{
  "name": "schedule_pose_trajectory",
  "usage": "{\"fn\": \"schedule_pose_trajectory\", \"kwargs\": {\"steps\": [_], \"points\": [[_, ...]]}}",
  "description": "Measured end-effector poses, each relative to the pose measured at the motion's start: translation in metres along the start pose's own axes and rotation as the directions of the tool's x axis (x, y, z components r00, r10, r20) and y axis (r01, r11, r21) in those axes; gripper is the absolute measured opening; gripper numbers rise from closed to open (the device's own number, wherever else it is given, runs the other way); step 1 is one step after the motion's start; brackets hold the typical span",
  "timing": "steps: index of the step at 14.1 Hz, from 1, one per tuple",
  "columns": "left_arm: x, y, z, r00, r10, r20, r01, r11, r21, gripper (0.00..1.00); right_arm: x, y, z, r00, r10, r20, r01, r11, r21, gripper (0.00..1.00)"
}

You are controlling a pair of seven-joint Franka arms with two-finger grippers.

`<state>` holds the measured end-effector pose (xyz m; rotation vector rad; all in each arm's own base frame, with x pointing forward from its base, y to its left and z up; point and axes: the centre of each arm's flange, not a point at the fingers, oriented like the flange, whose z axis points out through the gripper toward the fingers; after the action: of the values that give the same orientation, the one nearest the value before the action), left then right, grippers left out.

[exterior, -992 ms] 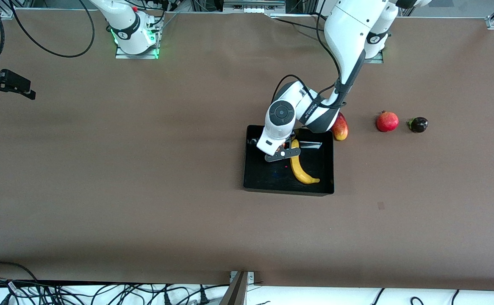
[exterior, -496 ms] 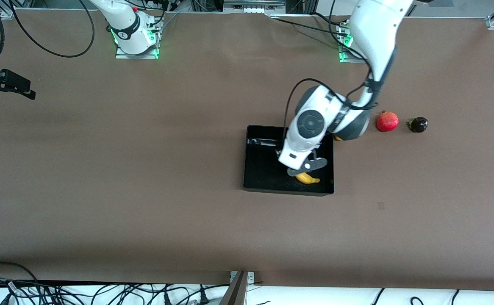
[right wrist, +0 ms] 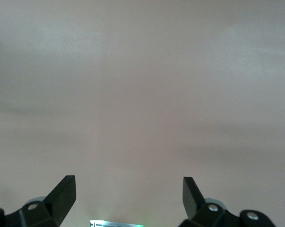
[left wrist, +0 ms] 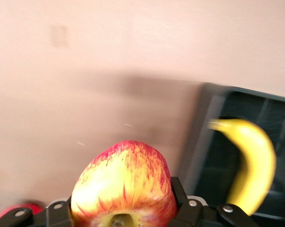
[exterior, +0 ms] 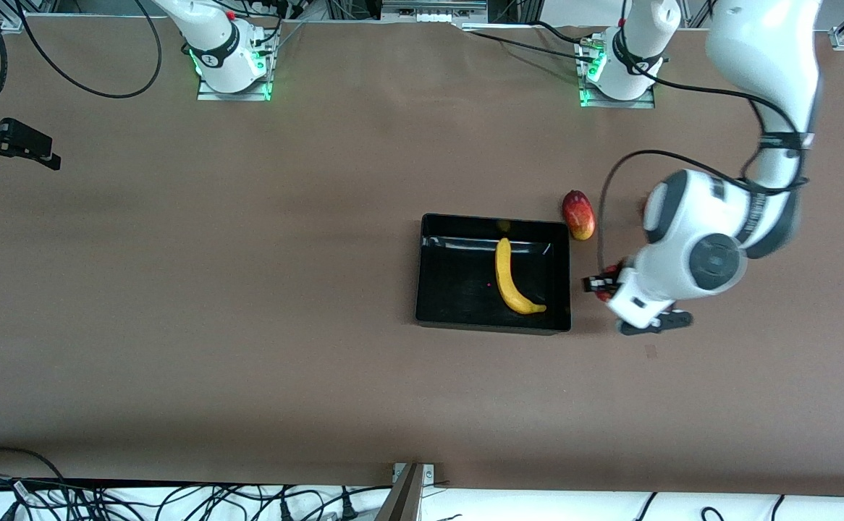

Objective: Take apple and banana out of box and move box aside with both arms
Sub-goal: 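Lift the apple out of the tray and set it on the table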

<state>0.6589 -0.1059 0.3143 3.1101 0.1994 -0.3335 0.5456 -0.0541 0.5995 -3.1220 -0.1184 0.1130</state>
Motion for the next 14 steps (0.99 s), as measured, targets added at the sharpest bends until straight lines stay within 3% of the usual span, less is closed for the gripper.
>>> {"fn": "schedule_pose_trajectory", "kwargs": {"steps": [4, 14], "points": [[0.025, -0.102, 0.026, 0.995, 0.098, 0.027, -0.099, 0.994, 0.053, 0.7, 0.0, 0.0, 0.0, 1.0, 0.0, 0.0, 0.0, 1.0, 0.0, 1.0], [0.06, -0.101, 0.131, 0.987, 0.144, -0.075, -0.14, 0.988, 0.062, 0.7, 0.0, 0.0, 0.0, 1.0, 0.0, 0.0, 0.0, 1.0, 0.0, 1.0]]}}
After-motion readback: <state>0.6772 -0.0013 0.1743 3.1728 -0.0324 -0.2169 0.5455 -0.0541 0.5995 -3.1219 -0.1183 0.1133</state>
